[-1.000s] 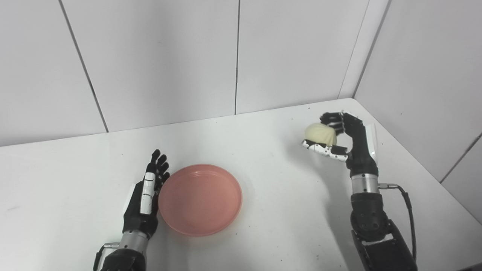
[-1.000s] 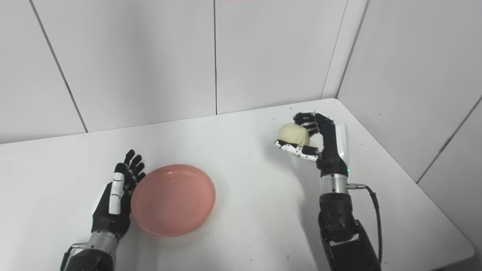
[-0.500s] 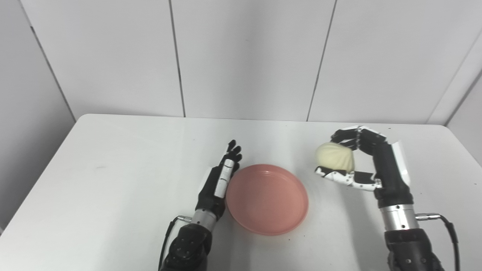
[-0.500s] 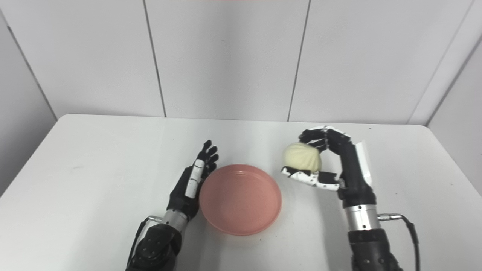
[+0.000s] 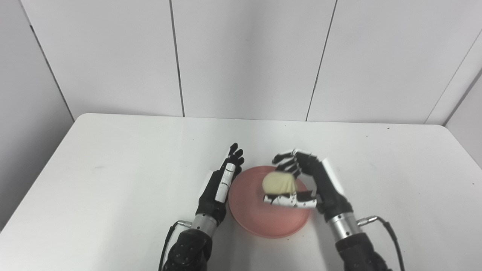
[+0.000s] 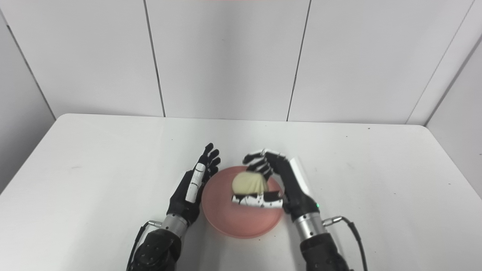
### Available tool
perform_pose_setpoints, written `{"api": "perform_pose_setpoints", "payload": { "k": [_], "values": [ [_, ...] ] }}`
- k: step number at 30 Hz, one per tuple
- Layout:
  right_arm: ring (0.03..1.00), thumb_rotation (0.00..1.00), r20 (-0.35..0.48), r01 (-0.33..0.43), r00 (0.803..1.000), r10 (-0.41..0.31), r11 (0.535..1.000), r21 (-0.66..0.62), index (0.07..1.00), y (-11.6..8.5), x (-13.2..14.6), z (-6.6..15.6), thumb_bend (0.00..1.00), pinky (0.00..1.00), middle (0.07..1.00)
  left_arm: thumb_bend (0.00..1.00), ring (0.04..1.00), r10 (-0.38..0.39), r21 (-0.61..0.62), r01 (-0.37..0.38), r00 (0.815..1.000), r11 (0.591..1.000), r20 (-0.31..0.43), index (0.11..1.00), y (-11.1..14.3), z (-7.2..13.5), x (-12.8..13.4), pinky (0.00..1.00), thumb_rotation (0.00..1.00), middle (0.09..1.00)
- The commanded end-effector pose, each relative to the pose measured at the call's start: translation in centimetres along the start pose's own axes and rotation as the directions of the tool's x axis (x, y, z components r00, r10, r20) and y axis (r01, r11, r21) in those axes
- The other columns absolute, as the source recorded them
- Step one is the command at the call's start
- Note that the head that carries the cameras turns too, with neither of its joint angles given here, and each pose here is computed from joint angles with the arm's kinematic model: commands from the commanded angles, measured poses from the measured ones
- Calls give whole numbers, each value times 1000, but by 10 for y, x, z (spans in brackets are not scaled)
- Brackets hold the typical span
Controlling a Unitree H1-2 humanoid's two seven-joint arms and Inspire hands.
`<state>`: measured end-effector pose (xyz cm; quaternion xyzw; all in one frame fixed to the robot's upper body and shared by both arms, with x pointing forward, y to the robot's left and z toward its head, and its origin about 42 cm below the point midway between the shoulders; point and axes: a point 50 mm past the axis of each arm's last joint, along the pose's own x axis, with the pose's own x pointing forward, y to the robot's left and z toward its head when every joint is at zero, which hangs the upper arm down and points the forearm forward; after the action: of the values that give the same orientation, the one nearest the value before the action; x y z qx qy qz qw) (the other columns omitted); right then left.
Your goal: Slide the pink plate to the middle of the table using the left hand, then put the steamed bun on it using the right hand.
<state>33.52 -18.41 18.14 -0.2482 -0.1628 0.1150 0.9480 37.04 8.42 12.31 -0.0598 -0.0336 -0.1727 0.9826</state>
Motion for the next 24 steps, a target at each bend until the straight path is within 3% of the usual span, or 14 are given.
{"api": "perform_pose_setpoints", "payload": {
  "k": [1,10,16,18,19,20,21,22,23,24],
  "values": [
    [367,0,121,24,992,-23,1000,-13,540,0,11,12,503,290,478,644,1000,-3,-32,2,999,999,-32,1000,3,-8,-9,1000,1000,1000],
    [371,0,73,-3,997,11,995,-101,522,7,13,-7,505,263,492,649,995,-13,-18,13,999,1000,-30,1000,6,-4,-12,1000,1000,997],
    [383,0,87,7,996,7,988,-153,546,4,14,-10,504,318,469,661,1000,-17,-34,16,999,999,-32,1000,8,-2,-14,1000,1000,1000],
    [424,0,138,19,990,5,984,-178,520,2,14,-4,508,450,509,661,1000,-14,-38,13,999,999,-33,1000,9,-1,-15,1000,1000,1000],
    [533,0,160,29,987,1,982,-185,503,1,14,-1,511,507,511,660,1000,-13,-40,12,999,999,-32,1000,10,0,-15,1000,1000,1000],
    [633,76,171,35,985,-2,982,-188,500,1,14,0,501,571,656,662,1000,-13,-41,12,999,999,-31,1000,10,0,-14,1000,1000,1000],
    [668,102,189,45,982,-8,981,-190,500,-1,13,2,498,594,705,662,1000,-13,-42,12,999,999,-29,1000,11,0,-14,1000,1000,1000],
    [765,131,200,52,980,-13,980,-190,499,-2,13,3,495,698,790,662,1000,-13,-43,12,999,999,-29,1000,11,0,-14,1000,1000,1000],
    [772,133,216,62,976,-20,980,-189,499,-3,13,5,495,705,796,662,1000,-13,-43,12,999,999,-29,1000,12,-1,-14,1000,1000,1000],
    [820,212,226,69,974,-25,980,-188,660,-4,13,7,485,758,838,667,1000,-13,-43,12,1000,999,-29,1000,12,-1,-14,1000,1000,1000]
  ]
}}
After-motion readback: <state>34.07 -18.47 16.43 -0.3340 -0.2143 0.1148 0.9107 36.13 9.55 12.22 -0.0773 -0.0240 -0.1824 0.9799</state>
